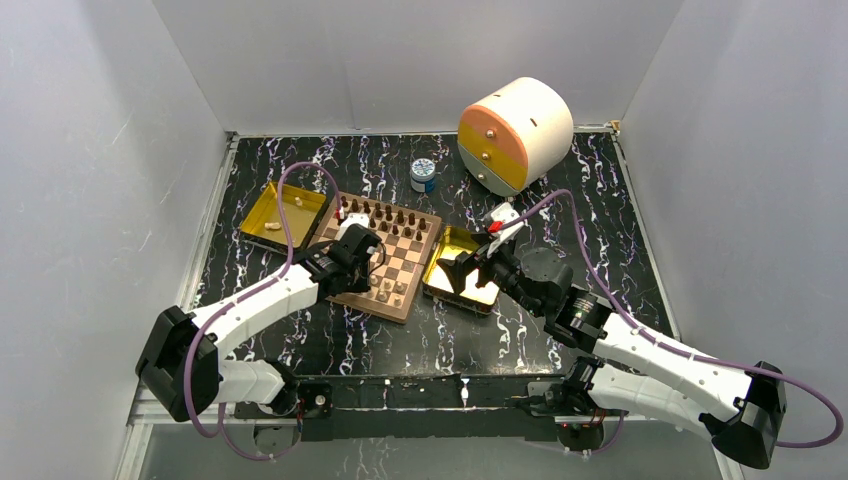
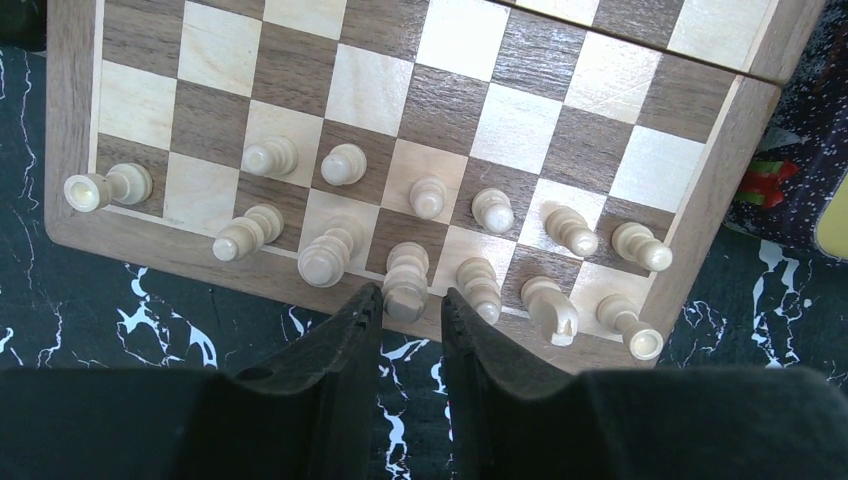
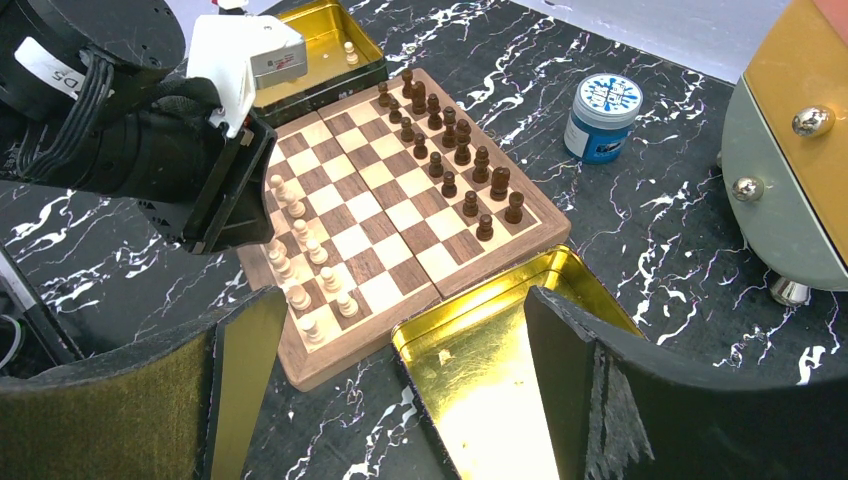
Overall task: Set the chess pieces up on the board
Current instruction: Place the chess piece on the chessboard.
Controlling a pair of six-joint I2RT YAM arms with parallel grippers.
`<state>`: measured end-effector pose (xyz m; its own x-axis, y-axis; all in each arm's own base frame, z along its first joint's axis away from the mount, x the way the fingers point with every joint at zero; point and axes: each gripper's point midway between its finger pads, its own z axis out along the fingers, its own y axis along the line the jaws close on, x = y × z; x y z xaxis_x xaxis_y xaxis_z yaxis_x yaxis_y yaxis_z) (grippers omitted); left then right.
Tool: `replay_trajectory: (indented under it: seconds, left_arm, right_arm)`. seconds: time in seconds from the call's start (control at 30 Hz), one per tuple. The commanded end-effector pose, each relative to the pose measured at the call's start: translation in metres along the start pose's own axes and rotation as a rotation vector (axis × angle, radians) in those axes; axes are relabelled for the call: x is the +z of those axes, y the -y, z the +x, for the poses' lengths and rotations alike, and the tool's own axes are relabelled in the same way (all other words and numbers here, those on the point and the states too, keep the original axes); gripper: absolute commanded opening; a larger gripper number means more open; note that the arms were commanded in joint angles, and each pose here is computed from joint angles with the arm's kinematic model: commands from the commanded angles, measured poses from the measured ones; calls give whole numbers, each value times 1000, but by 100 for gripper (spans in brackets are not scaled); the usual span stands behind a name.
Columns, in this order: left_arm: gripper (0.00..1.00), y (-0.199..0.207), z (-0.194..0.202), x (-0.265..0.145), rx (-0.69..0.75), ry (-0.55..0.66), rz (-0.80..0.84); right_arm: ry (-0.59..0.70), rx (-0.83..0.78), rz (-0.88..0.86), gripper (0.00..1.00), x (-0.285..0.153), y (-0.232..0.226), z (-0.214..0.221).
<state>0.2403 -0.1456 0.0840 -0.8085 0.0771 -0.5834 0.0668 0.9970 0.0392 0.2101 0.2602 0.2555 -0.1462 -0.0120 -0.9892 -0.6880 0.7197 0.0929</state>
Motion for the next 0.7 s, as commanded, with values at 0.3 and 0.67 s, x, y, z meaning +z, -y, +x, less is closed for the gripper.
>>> replay_trajectory:
  seconds: [0.3,0.67]
  left_arm:
    - [29,6,-39,-25,-17,78,16]
    - [36,2,-102,-47,-73,140,13]
  right_arm:
    - [37,1,-23,99,0,-5,-12]
    - [-1,60,-44,99,0,-11,-8]
